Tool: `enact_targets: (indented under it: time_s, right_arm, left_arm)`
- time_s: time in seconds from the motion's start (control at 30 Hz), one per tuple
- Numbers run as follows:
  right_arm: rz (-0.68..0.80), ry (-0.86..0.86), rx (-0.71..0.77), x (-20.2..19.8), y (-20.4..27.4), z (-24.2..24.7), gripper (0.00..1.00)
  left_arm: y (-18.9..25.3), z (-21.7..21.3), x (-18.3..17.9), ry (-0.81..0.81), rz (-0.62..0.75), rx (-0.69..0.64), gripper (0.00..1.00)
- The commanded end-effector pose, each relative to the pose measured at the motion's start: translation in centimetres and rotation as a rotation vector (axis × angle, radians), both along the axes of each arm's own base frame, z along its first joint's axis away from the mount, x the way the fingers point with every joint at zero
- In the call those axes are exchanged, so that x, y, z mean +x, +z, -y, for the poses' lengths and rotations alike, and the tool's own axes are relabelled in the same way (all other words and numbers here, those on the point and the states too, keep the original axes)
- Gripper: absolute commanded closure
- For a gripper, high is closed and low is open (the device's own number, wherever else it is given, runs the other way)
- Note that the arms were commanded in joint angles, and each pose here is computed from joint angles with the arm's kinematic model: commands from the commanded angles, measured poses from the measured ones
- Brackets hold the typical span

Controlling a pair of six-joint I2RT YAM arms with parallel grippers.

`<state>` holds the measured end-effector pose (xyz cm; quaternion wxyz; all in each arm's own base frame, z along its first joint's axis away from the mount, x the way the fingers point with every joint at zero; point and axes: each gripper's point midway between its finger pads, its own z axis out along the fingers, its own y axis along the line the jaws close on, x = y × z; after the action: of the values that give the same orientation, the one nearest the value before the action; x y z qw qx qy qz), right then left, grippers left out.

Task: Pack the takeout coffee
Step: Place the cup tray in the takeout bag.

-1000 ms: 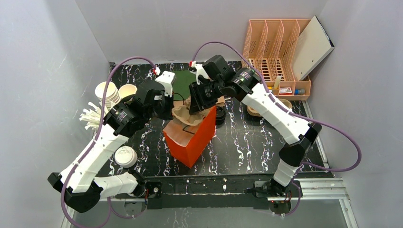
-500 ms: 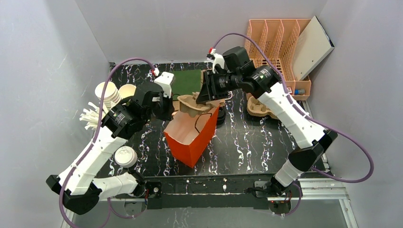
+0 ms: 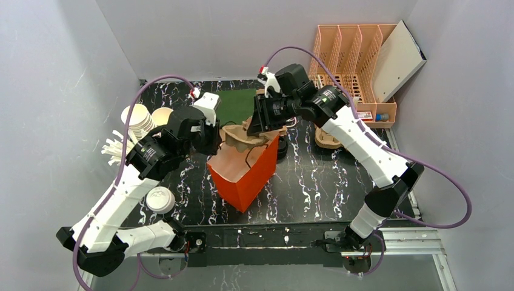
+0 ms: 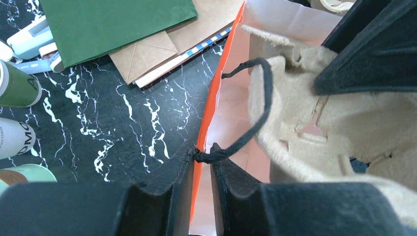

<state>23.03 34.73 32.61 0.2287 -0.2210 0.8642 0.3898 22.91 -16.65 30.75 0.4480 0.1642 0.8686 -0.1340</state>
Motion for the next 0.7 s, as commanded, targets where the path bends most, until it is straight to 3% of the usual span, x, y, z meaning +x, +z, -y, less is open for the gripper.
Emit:
enact_targets:
  time_s: [0.0,0.23,0.3,0.4,0.67]
  right_arm:
    - [0.044,-0.001,-0.041,0.1,-0.5,-0.9,0.58]
    - [0.107,0.012,-0.108,-0.6,-1.4,-1.1,0.58]
    - [0.121,0.013,-0.131,-0.8,-1.9,-0.9,0.58]
    - [0.140,0.002,-0.180,-0.7,-2.8,-0.9,0.58]
    - [0.269,-0.026,-0.268,-0.8,-3.6,-1.8,0.59]
  left_arm:
    - [0.0,-0.8,0.0,0.029,0.010,0.014,0.83]
    - [0.7,-1.8,0.1,0.083,0.039,0.010,0.81]
    - [0.4,-1.9,0.2,0.089,0.036,0.018,0.85]
    - [-0.1,-1.8,0.4,0.091,0.030,0.024,0.99]
    - [-0.1,-1.6,0.3,0.091,0.039,-0.002,1.00]
